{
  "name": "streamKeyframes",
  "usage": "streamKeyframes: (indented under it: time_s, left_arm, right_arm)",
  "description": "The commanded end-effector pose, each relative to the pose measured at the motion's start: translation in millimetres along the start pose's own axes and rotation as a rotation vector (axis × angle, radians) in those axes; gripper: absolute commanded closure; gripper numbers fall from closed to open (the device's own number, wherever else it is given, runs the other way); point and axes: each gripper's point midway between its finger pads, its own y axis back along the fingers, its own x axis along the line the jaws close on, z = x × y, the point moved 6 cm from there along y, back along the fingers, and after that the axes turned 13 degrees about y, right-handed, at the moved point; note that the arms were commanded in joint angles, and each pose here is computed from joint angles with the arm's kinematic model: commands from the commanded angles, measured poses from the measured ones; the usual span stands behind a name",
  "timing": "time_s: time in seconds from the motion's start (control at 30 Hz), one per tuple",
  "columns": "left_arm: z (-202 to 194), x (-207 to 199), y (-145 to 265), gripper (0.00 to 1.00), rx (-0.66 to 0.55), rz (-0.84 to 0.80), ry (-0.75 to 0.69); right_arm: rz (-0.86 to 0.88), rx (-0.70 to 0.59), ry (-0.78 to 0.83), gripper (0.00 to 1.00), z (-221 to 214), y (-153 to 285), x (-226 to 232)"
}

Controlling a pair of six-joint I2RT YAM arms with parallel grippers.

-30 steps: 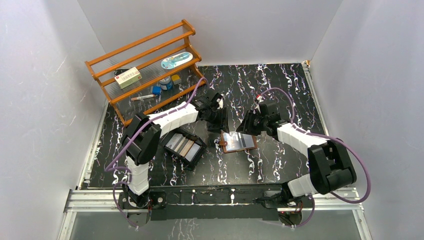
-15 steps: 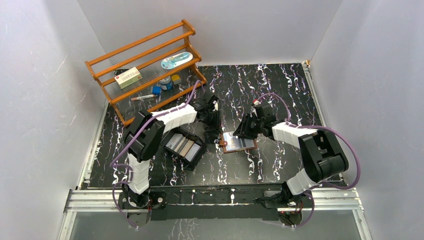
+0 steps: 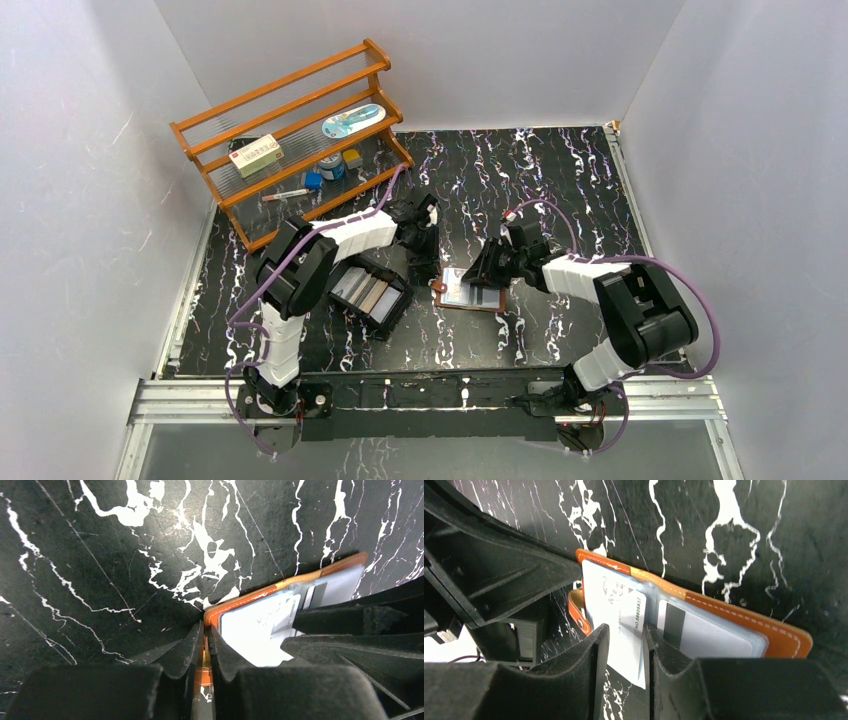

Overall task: Put the credit cards into the card holder
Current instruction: Turn over the card slot in the card holder.

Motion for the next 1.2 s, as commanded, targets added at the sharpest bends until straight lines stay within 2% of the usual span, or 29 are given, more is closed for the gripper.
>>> streamKeyframes:
  time_s: [0.0, 0.1, 0.23, 0.3, 0.53, 0.7, 0.97, 1.17]
  left_arm:
    - [1, -12, 1, 0.94, 0.023, -0.051, -0.038]
    - [3, -18, 8, 0.89, 0.026, -0.055, -0.038]
    - [4, -33, 29, 0.73, 0.027, -0.114, -0.059]
    - [3, -41, 37, 0.69, 0.042, -0.153, -0.070]
    - [-13, -56, 40, 0.66, 0.107, -0.199, -0.070]
    - [-20, -51, 27, 0.61, 0.143, -0.185, -0.060]
    - [-17, -38, 21, 0.58, 0.085, -0.120, -0.076]
    - [-20, -31, 15, 0.56, 0.088, -0.106, -0.081]
  right_arm:
    - [0.039, -0.012, -0.015, 0.62, -5, 9, 10]
    - [-0.018, -0.032, 0.010, 0.63, -2, 16, 7]
    - [-0.091, -0.039, 0.040, 0.62, 4, 26, 5]
    - [-0.113, -0.035, 0.043, 0.62, 3, 31, 5]
    - [-0.163, -0.040, 0.039, 0.63, 0, 37, -1]
    - [-0.167, -0.023, 0.034, 0.68, -5, 32, -5]
    - [-0.177, -0.015, 0.023, 0.70, -16, 30, -13]
    - [-0.126, -0.029, 0.005, 0.71, -6, 36, 2]
